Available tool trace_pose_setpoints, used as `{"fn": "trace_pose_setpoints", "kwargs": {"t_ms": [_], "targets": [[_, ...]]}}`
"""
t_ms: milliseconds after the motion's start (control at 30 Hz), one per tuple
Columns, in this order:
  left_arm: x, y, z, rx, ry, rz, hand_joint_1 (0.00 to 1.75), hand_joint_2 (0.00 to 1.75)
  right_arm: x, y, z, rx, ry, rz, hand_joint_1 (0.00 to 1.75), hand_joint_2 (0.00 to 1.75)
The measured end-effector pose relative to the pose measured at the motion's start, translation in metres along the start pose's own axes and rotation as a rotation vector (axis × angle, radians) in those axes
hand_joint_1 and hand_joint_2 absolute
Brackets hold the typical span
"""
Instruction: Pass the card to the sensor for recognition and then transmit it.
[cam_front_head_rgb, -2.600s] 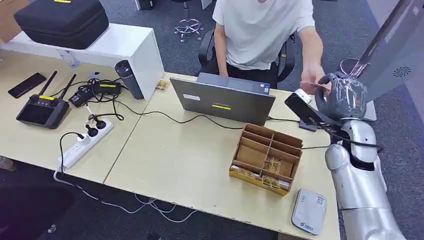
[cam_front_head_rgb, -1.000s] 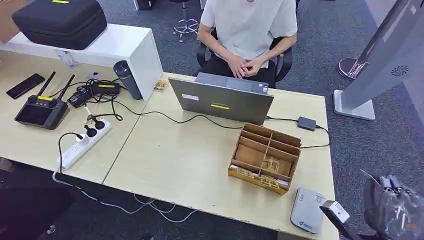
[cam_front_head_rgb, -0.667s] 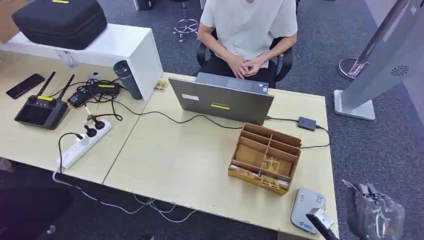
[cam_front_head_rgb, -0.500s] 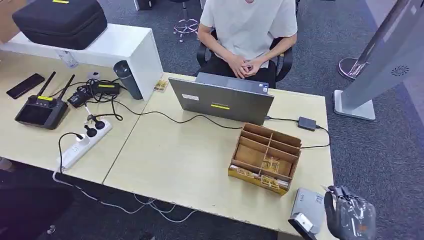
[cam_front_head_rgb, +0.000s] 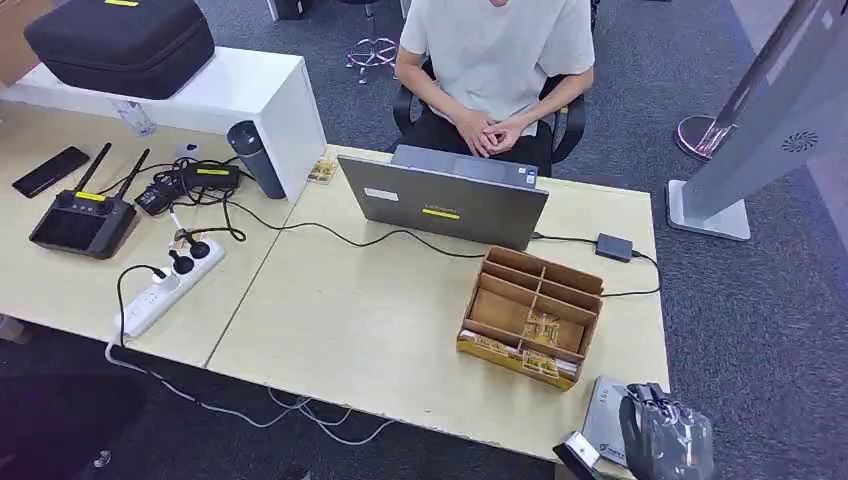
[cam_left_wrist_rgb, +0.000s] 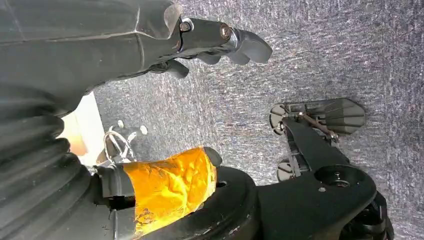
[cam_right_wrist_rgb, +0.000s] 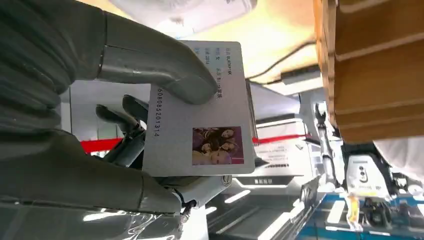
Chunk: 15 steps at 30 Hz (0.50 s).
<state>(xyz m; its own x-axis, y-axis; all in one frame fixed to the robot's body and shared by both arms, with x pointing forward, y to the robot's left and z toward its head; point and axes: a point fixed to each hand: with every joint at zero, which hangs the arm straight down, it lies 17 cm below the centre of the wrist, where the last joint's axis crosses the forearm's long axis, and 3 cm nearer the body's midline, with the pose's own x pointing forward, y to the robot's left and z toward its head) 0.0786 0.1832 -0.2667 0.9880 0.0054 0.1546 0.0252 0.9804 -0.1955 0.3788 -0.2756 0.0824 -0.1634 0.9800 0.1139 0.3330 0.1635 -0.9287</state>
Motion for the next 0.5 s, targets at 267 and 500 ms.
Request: {"fn": "trace_pose_setpoints", "kwargs": {"t_ms": [267,500], "targets": [[-0.001,0.001,0.0,-0.001,0.002,-0.002,0.0,1.75,-0.004,0.021,0.006,0.055,0.012,0.031,1.75,1.75],[-0.003,0.001,0.0,-0.003,0.008,-0.03,0.0,1.75,0.002,-0.007,-0.026,-0.041,-0.032,0.028,1.75,1.75]]}}
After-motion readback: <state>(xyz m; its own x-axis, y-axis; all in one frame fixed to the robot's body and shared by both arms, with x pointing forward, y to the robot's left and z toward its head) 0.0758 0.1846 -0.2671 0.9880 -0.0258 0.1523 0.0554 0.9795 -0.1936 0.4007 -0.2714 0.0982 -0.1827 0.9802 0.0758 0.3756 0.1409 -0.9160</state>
